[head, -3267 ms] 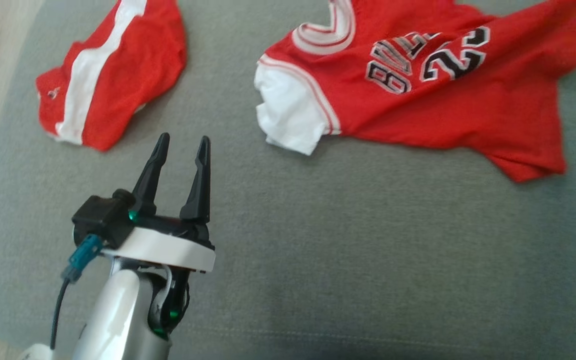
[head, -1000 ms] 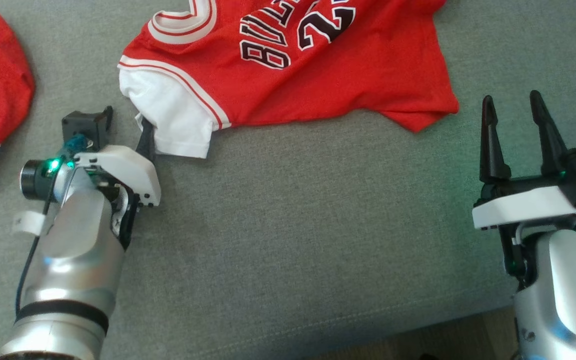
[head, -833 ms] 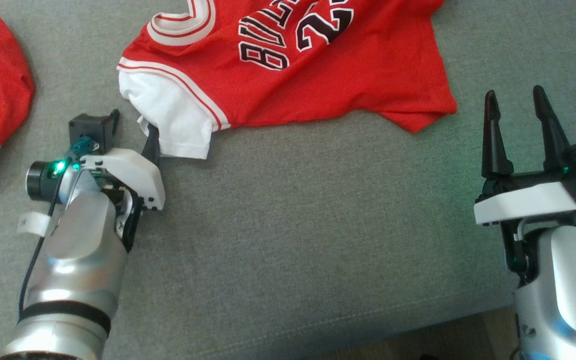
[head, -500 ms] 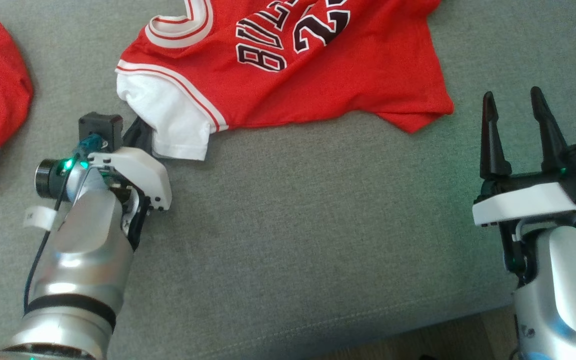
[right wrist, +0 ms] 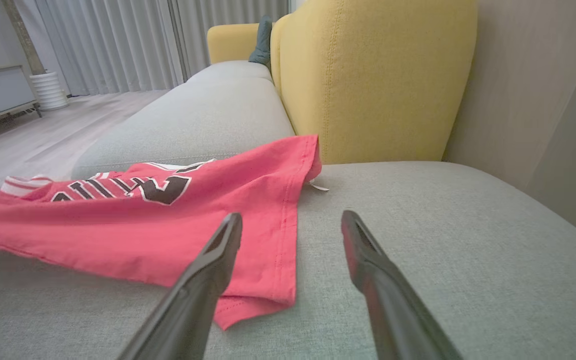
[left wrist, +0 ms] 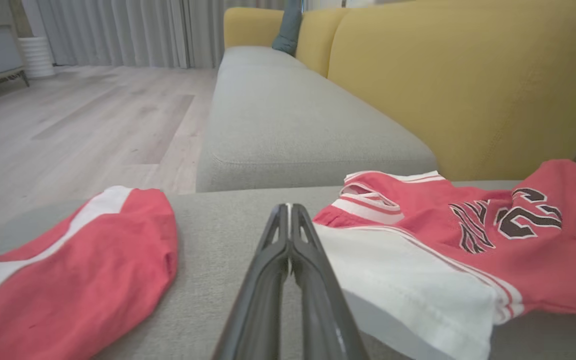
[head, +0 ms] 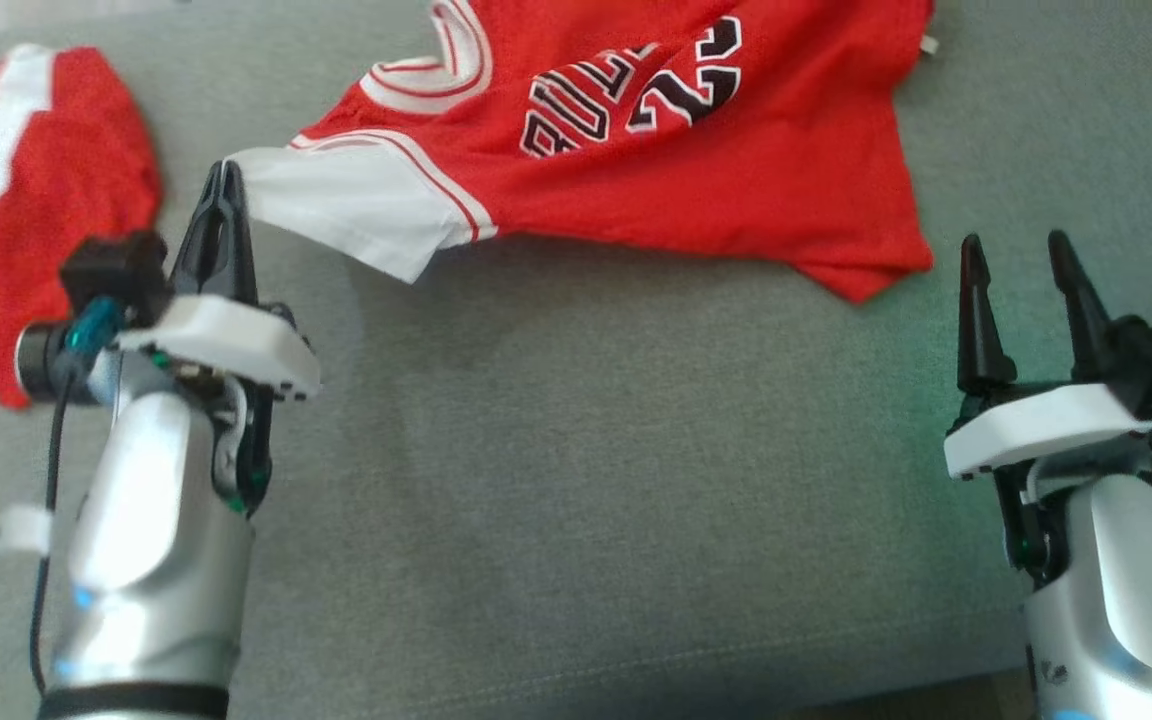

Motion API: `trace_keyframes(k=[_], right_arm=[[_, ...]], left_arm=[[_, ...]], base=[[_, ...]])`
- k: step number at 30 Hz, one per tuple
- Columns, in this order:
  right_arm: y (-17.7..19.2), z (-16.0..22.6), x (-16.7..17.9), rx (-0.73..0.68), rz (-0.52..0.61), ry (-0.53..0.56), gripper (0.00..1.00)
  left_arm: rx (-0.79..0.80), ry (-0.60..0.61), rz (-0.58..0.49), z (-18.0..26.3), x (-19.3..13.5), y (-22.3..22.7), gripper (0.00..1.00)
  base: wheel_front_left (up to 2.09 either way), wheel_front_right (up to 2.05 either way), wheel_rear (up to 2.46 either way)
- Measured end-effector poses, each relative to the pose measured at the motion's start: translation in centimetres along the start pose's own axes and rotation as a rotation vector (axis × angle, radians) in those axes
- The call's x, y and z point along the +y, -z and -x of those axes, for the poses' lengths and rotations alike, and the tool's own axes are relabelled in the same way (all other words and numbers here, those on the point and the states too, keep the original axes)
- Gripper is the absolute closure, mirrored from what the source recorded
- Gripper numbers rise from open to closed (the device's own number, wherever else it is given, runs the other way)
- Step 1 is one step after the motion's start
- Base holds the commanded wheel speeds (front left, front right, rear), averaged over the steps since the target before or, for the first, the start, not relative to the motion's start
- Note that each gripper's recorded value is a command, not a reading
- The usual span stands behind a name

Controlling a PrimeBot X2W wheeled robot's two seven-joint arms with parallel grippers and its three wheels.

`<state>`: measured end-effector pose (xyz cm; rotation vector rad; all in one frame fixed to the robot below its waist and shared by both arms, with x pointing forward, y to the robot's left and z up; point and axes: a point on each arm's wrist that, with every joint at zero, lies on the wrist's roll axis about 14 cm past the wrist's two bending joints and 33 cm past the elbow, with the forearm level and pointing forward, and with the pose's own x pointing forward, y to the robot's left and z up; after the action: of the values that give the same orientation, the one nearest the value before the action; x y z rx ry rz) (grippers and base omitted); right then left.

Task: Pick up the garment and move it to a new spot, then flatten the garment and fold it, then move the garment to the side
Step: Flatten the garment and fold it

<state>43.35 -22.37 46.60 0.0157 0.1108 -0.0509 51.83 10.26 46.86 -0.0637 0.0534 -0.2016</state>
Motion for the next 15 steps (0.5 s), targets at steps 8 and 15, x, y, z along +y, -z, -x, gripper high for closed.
trace_keyframes(k=[8, 15], right_arm=[[1.5, 0.1, 1.0, 0.067, -0.038, -0.019, 0.0], [3.7, 0.7, 3.1, 0.151, -0.115, -0.067, 0.0]], left_arm=[[-0.12, -0.1, 0.02, 3.7, 2.6, -3.6, 1.0], [-0.135, -0.146, 0.013, 5.8, 3.5, -4.0, 1.0]], base=[[0.0, 0.0, 0.0], [0.0, 0.0, 0.0]])
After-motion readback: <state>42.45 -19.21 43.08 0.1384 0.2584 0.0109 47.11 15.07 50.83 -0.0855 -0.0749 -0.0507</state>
